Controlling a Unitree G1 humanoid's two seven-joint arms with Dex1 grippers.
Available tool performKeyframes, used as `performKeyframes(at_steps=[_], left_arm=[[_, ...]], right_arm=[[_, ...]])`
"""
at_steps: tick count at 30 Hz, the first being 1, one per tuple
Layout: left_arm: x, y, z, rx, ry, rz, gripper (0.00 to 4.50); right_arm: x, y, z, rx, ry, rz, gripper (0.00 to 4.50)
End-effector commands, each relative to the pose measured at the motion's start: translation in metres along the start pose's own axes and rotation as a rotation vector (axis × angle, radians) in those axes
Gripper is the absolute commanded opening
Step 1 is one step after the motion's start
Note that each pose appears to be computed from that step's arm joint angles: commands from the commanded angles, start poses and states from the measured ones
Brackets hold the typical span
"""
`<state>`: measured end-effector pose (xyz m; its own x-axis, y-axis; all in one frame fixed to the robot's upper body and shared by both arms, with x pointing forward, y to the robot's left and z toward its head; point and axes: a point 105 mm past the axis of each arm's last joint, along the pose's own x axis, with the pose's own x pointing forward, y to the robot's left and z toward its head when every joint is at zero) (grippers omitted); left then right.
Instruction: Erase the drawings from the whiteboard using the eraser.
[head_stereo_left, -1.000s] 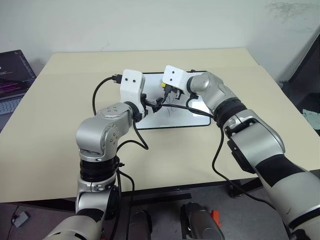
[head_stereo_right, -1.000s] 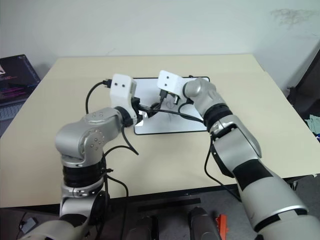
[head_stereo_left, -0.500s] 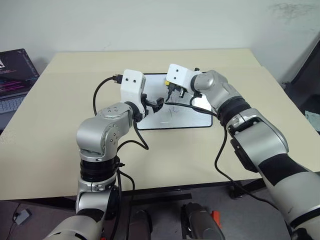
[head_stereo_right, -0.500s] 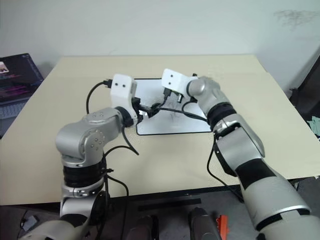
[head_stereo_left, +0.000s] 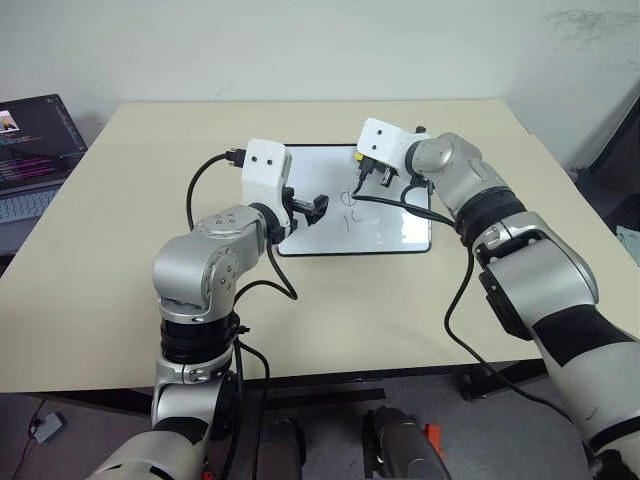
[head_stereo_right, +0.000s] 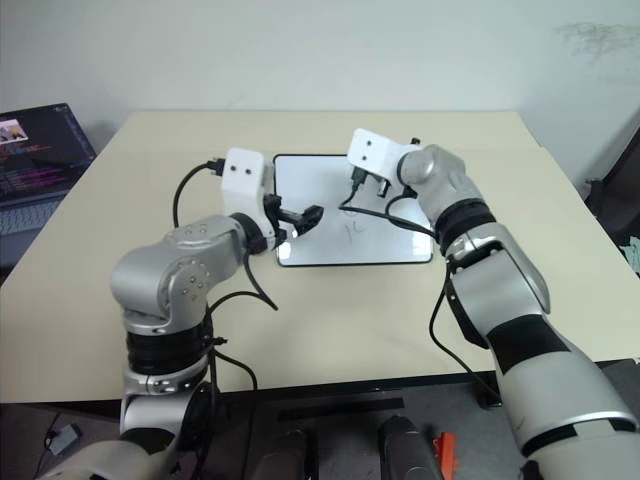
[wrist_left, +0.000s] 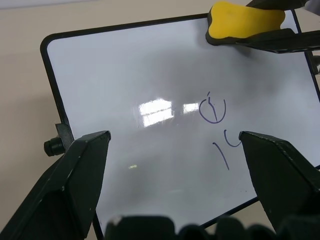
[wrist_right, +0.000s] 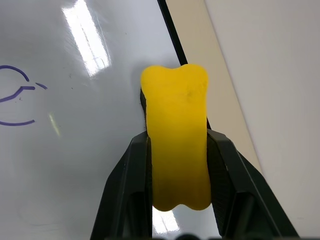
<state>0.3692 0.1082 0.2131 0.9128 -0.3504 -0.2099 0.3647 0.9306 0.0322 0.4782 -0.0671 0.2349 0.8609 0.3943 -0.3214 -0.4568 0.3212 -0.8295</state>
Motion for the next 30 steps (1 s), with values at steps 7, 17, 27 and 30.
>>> performKeyframes(at_steps=[7,17,27,30], left_arm=[[-0.005,0.001,0.012,0.023,-0.049,-0.001,4.5],[-0.014,0.012,-0.002,0.07,0.01,-0.032,4.5],[-0.028,0.012,-0.022,0.117,0.094,-0.163,4.5],[-0.029,0.013,-0.025,0.122,0.105,-0.174,4.5]], right_arm=[[-0.018,-0.01,0.014,0.204,-0.199,0.086,1.1],[-0.089,-0.055,0.003,0.44,-0.476,-0.033,1.1],[-0.142,-0.052,-0.06,0.669,-0.563,-0.204,1.09],[-0.147,-0.05,-0.07,0.695,-0.546,-0.238,1.09]])
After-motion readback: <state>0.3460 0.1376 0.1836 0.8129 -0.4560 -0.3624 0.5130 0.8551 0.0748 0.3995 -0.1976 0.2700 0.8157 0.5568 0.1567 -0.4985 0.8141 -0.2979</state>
